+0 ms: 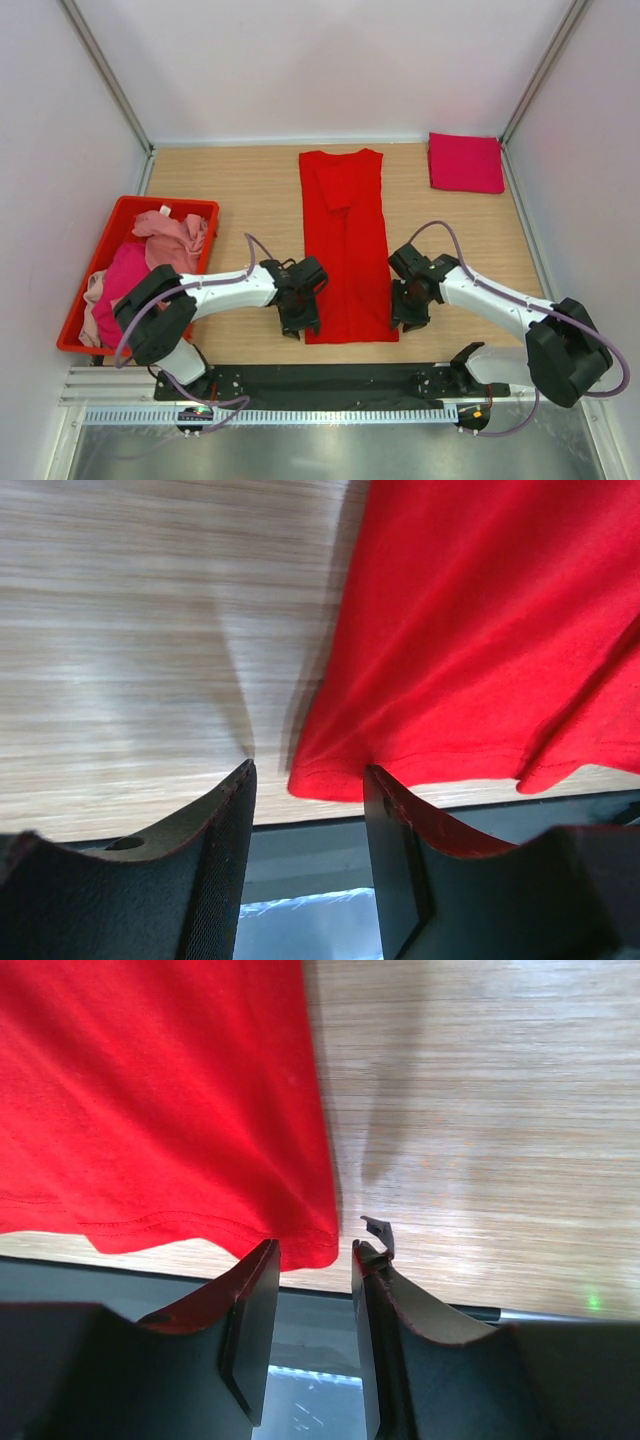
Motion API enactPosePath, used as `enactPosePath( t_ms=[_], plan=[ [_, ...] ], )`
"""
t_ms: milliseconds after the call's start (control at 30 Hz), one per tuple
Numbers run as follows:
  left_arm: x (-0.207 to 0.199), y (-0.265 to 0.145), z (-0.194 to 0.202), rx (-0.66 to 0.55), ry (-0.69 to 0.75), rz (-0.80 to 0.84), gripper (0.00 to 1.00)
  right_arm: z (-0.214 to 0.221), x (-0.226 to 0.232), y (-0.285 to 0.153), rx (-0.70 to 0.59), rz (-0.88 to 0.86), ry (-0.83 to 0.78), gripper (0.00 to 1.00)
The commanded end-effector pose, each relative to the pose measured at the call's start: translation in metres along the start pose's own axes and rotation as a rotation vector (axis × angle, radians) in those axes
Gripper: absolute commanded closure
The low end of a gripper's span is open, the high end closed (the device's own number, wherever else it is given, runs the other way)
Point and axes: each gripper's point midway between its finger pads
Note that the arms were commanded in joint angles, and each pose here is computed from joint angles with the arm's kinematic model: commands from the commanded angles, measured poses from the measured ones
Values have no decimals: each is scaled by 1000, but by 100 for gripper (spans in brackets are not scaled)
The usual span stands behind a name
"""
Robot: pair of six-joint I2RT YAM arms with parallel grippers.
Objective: Fold and stack the t-shirts
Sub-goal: Fold the tshirt
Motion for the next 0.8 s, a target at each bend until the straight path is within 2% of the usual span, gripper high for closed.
enactPosePath(
  t_ms=[0, 133, 233, 367, 433, 500, 533, 567, 600, 633, 700, 767],
  plan=[
    [-18, -1, -2, 11, 25, 28, 53, -5, 14, -5, 4, -42, -31, 58],
    [-15, 4, -1, 19, 22, 4, 55, -3, 12, 1, 24, -27, -38, 55],
    [-15, 8, -1, 27, 20, -5, 61, -1, 6, 7, 34, -4, -38, 55],
    [-9, 8, 0, 27, 17, -27, 76, -3, 1, 14, 17, 20, -21, 57],
    [-4, 9, 1, 26, 11, -40, 78, -4, -4, 18, 14, 41, -19, 59],
    [-3, 11, 2, 30, 8, -44, 85, -4, -6, 20, 17, 48, -11, 62],
    [0, 11, 4, 34, 10, -50, 88, -4, -5, 21, 16, 43, -9, 67],
    [0, 12, 3, 32, 9, -51, 97, -5, -5, 22, 15, 43, 3, 72],
    [2, 12, 4, 34, 5, -57, 100, -5, -8, 23, 16, 45, 12, 76],
    [2, 12, 4, 34, 4, -59, 100, -5, -9, 23, 15, 48, 18, 87],
    [5, 11, 5, 32, -4, -62, 100, -3, -15, 21, 14, 64, 30, 97],
    [10, 9, 6, 22, -8, -73, 100, -3, -20, 17, -2, 73, 43, 99]
  ],
)
Point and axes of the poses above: each gripper's point midway between its finger pads, its own y axis out along the fingers, its own x axis along the line the jaws close on, z = x × y, and after that the axes turned 9 degrees about y, right-handed
